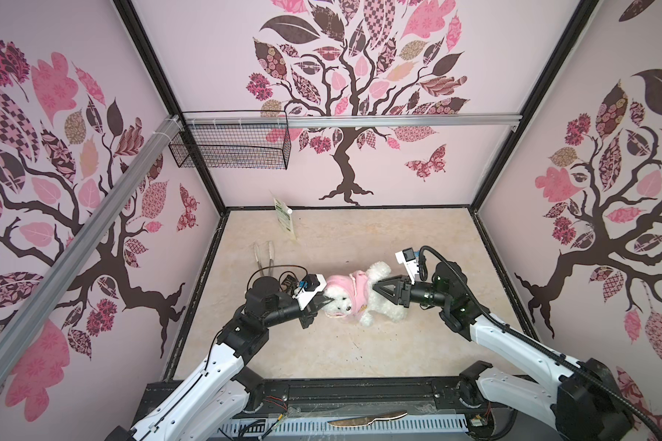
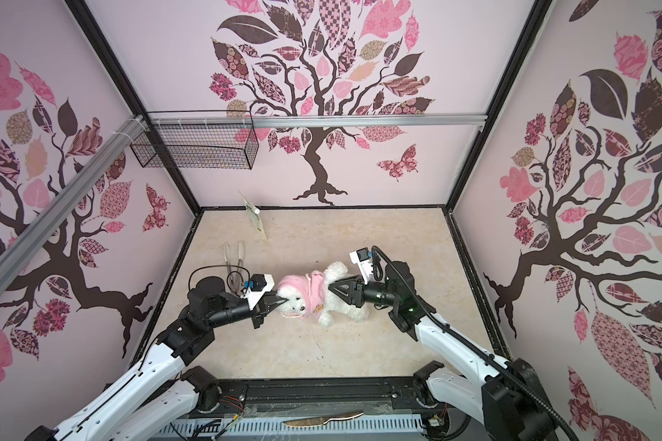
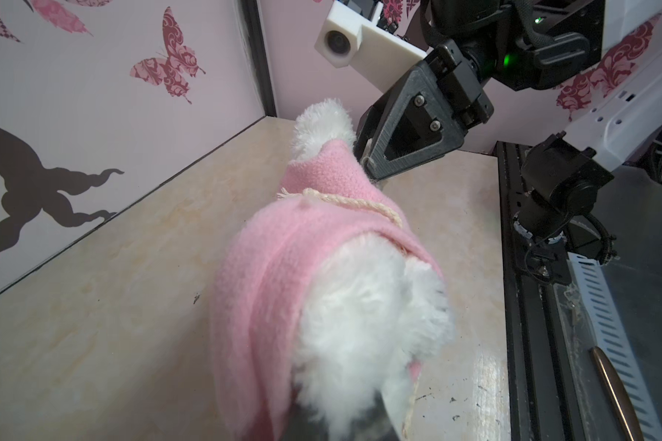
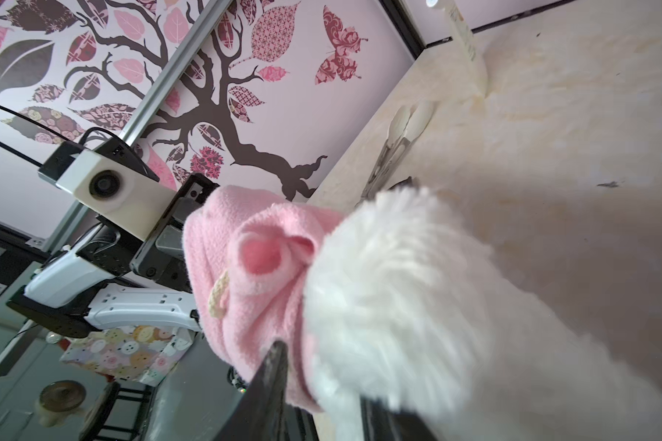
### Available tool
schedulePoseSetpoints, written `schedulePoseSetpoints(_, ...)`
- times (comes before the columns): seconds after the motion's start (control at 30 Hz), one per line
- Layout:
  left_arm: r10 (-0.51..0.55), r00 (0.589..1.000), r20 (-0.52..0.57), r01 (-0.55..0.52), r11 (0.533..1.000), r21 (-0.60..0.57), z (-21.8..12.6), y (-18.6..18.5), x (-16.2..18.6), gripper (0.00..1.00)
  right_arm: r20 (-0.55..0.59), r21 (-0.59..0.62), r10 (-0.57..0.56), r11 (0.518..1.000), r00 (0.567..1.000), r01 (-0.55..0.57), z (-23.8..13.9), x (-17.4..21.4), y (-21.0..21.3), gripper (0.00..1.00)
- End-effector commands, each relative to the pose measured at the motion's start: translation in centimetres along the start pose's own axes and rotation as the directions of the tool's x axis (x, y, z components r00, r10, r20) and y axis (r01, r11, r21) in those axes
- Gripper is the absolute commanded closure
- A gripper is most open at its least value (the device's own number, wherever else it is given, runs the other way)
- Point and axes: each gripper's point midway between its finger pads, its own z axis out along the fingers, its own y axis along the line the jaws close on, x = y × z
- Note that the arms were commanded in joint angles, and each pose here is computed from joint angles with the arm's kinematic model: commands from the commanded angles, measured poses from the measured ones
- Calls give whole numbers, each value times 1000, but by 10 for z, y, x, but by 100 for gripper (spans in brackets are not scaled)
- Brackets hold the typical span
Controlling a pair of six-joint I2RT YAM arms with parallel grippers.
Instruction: Dress the teddy bear
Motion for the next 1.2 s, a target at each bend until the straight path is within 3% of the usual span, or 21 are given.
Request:
schedulePoseSetpoints(0.0,106,992,64,-108,994,28,1,-7,-10,100,3,-109,-27,994,1000,27,6,-11,25,70)
schedulePoseSetpoints(0.3,109,991,72,-113,992,55,1,-13,-10,100,8,10,12,1000,1000,-12,16,-6,-6,77)
schedulePoseSetpoints(0.77,112,992,65,-117,990,84,5,-17,-7,100,-34,-10,22,1000,999,-23,47,5,-1,78)
schedulePoseSetpoints(0.93,109,993,48,-111,993,48,6,-11,-5,100,-39,-2,30,1000,999,-30,54,7,-3,92)
schedulePoseSetpoints(1.0,111,993,32,-112,993,29,6,-7,-2,100,-21,37,15,999,1000,-15,51,5,-8,100)
schedulePoseSetpoints(1.1,132,991,-1,-132,991,26,3,-8,4,100,28,220,-20,976,999,13,34,-5,-37,100)
schedulePoseSetpoints(1.17,156,988,-15,-155,987,32,0,-12,8,100,108,328,0,944,994,-36,10,-16,-64,100)
